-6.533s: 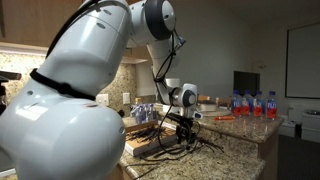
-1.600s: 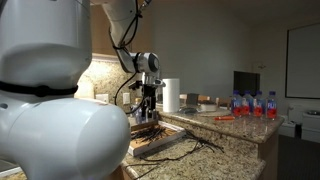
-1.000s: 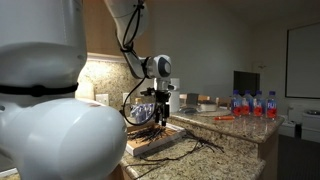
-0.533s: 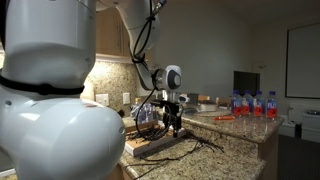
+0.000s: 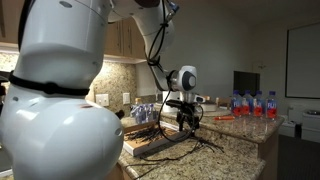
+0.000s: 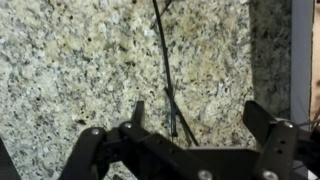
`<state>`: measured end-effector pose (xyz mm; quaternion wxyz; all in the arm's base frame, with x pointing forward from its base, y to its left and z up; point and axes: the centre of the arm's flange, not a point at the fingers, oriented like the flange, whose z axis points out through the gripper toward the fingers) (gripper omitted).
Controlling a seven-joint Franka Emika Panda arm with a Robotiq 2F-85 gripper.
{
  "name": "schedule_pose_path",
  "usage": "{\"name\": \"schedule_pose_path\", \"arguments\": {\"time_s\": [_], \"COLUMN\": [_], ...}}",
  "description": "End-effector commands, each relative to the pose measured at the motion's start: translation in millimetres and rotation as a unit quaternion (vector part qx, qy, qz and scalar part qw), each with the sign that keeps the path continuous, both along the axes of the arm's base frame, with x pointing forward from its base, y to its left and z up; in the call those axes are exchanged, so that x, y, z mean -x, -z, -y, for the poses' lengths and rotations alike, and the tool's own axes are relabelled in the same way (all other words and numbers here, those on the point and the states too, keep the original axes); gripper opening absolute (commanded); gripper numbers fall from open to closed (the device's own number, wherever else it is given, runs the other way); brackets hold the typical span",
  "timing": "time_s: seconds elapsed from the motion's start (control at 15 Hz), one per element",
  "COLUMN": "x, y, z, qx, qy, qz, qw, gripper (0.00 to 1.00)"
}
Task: Put some of the zip ties on the counter on the box
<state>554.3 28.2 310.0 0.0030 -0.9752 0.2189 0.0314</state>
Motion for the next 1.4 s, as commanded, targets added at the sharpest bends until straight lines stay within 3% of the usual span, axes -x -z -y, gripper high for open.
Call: {"name": "schedule_pose_path", "arguments": {"time_s": [0.0,0.47,0.87,1.33], "x": [-21.8,10.4,58.6,97.0], "y": [1.2,36.8,60.2,92.6], "z": [18.7,-4.5,-37.3,-80.9], "qx": [-0.015,-0.025,-0.008,0.007], "qy": [0.011,-0.023,-0.027,0.011], "qz": [-0.008,-0.093,-0.144,-0.155], "qw": [0.9998,0.9951,0.9891,0.9878], "gripper": [1.0,1.0,1.0,1.0]}}
